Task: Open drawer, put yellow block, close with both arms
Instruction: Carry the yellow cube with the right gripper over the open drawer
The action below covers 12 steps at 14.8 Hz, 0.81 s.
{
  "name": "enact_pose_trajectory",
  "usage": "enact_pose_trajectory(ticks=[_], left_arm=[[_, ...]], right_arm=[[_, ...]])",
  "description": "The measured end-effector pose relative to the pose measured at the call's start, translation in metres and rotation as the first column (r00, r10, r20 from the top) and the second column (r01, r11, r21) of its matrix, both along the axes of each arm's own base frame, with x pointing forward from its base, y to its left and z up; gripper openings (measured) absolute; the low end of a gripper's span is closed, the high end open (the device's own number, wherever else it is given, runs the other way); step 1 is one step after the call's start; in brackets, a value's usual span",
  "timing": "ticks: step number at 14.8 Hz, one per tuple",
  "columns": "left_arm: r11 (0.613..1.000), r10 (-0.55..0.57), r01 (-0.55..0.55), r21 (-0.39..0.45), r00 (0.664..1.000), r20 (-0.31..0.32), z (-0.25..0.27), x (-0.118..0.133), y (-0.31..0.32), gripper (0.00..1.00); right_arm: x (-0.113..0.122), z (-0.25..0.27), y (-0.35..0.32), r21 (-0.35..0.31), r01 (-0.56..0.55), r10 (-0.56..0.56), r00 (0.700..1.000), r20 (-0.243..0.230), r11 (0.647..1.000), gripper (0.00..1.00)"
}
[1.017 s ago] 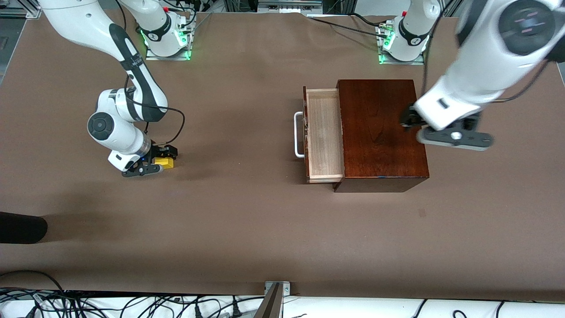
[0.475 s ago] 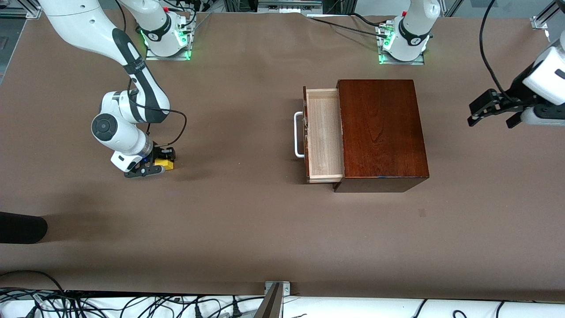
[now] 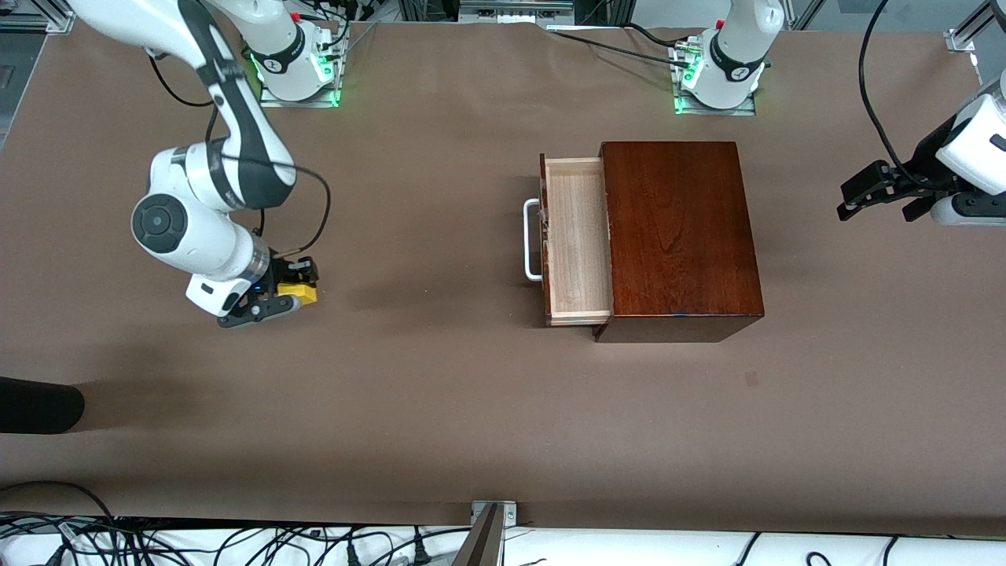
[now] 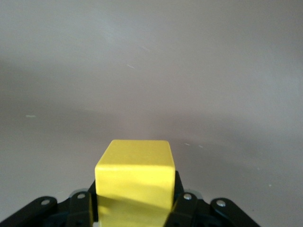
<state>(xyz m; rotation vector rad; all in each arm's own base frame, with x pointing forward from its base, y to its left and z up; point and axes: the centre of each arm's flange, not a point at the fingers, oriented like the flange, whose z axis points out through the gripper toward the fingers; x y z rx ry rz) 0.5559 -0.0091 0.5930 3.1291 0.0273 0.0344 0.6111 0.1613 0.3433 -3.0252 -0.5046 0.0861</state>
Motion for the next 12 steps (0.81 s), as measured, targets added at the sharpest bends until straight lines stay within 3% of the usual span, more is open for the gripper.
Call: enact_pose_trajectory(ticks=[3, 7, 9, 12], left_arm=[[1.000, -0.005, 0.005, 0.012, 1.000, 0.000, 0.000, 0.000, -0.001, 1.00], [1.000, -0.008, 0.008, 0.012, 1.000, -0.001, 0.001, -0.001, -0.003, 1.00], [1.000, -0.009, 0.009, 0.012, 1.000, -0.003, 0.001, -0.001, -0.003, 1.00], [1.000, -0.009, 0.009, 0.012, 1.000, -0.003, 0.001, -0.001, -0.003, 1.00]], right_arm=[[0.000, 0.063, 0.069, -0.003, -0.138, 0.138, 0.990, 0.030, 0.990, 0.56], [-0.035, 0.103, 0.166, 0.002, -0.306, 0.306, 0.951, 0.041, 0.952, 0.56], [-0.064, 0.113, 0.225, -0.001, -0.414, 0.413, 0.908, 0.067, 0.910, 0.56], [-0.119, 0.128, 0.311, -0.037, -0.567, 0.567, 0.815, 0.117, 0.823, 0.56]])
